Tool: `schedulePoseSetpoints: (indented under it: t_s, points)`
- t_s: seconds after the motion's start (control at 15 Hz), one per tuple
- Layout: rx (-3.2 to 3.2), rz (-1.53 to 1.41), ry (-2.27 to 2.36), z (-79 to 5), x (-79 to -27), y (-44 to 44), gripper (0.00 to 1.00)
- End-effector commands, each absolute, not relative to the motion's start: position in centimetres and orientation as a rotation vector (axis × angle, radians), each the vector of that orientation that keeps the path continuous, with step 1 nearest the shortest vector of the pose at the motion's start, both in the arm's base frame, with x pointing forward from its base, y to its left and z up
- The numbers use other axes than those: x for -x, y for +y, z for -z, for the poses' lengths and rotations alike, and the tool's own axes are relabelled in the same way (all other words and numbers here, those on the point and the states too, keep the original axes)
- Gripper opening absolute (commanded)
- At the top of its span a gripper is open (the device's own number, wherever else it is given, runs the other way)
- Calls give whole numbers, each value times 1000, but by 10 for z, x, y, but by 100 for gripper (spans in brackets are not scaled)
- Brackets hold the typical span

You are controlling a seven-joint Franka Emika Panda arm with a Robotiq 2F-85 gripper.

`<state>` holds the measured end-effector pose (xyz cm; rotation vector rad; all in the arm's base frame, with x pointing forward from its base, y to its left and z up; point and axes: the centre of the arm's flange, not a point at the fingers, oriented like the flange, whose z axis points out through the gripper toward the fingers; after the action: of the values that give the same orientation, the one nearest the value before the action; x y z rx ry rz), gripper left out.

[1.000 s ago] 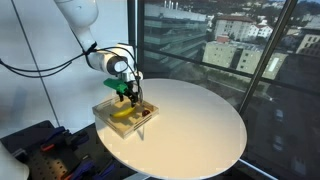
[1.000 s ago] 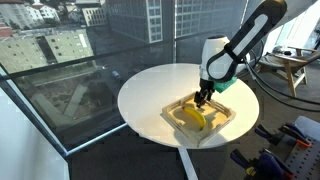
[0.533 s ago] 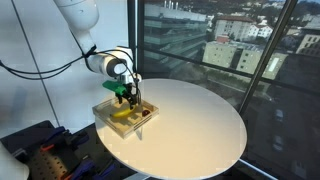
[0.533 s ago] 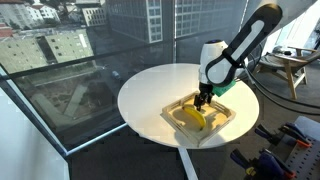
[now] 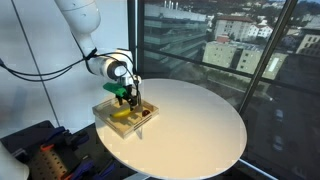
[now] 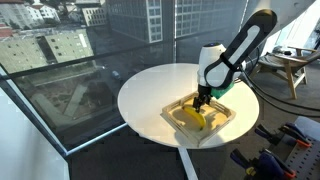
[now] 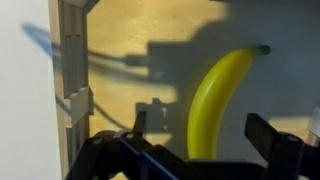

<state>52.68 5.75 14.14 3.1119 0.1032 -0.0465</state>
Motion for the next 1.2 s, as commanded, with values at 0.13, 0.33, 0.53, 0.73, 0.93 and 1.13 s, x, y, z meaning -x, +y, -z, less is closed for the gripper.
schedulePoseSetpoints:
  t_s: [0.13,0.33,0.53,0.73,0.93,1.13]
  points:
    - [-3086,13,108,-130,-536,62,100]
    - [-3085,19,107,-125,-540,61,100]
    - [-3083,25,107,-121,-543,62,100]
    - [-3081,29,111,-118,-545,64,100]
    - [-3083,33,118,-116,-547,68,100]
    - [-3083,33,127,-115,-548,72,100]
